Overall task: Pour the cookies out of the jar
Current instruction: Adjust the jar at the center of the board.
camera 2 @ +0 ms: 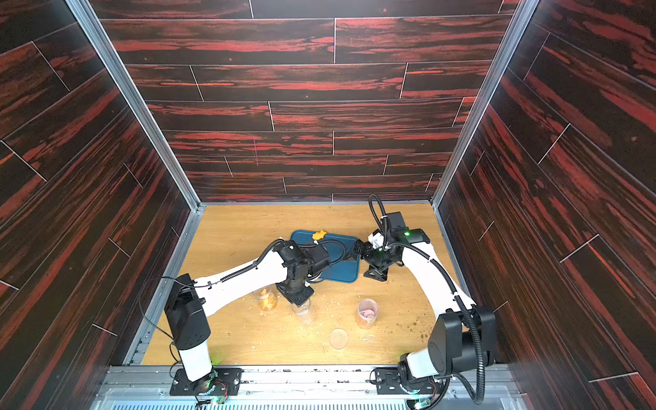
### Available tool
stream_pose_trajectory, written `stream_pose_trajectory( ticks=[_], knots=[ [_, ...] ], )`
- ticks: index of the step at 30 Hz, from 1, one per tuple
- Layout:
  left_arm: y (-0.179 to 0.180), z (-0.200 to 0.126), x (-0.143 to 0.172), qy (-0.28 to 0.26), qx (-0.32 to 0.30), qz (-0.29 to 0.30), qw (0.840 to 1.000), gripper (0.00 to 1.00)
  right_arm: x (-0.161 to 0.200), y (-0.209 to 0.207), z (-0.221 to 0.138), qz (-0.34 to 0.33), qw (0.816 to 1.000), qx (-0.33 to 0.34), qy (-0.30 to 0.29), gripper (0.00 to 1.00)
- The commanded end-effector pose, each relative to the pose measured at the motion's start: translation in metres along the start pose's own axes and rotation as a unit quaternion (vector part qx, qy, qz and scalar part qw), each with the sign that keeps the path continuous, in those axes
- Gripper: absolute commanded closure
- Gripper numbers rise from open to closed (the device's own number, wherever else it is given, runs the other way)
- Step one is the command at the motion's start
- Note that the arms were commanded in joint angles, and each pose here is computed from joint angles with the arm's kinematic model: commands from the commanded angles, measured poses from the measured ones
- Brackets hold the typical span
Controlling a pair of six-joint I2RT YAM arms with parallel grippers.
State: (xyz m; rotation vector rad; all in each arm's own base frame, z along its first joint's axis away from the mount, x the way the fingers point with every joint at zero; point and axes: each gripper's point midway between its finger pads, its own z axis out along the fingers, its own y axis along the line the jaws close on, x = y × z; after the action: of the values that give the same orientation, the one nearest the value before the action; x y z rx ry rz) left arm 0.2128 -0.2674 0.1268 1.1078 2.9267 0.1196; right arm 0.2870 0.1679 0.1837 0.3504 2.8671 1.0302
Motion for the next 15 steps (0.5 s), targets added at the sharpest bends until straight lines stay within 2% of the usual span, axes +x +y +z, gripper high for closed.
stream_pose_trajectory(
  ticks=[1,15],
  knots=[
    [-0.0002,0.0033,-0.0011,0.002,-0.011,-0.006,1.000,0.92,0.0021,0.0024,0.0007,-0.007,1.000,-0.005,0.008,0.01],
    [-0.0080,0.0093,-0.0016,-0.006,-0.005,-0.006,1.000,0.79,0.0027,0.0038,0.0004,-0.007,1.000,-0.009,0.010,0.01]
  ],
)
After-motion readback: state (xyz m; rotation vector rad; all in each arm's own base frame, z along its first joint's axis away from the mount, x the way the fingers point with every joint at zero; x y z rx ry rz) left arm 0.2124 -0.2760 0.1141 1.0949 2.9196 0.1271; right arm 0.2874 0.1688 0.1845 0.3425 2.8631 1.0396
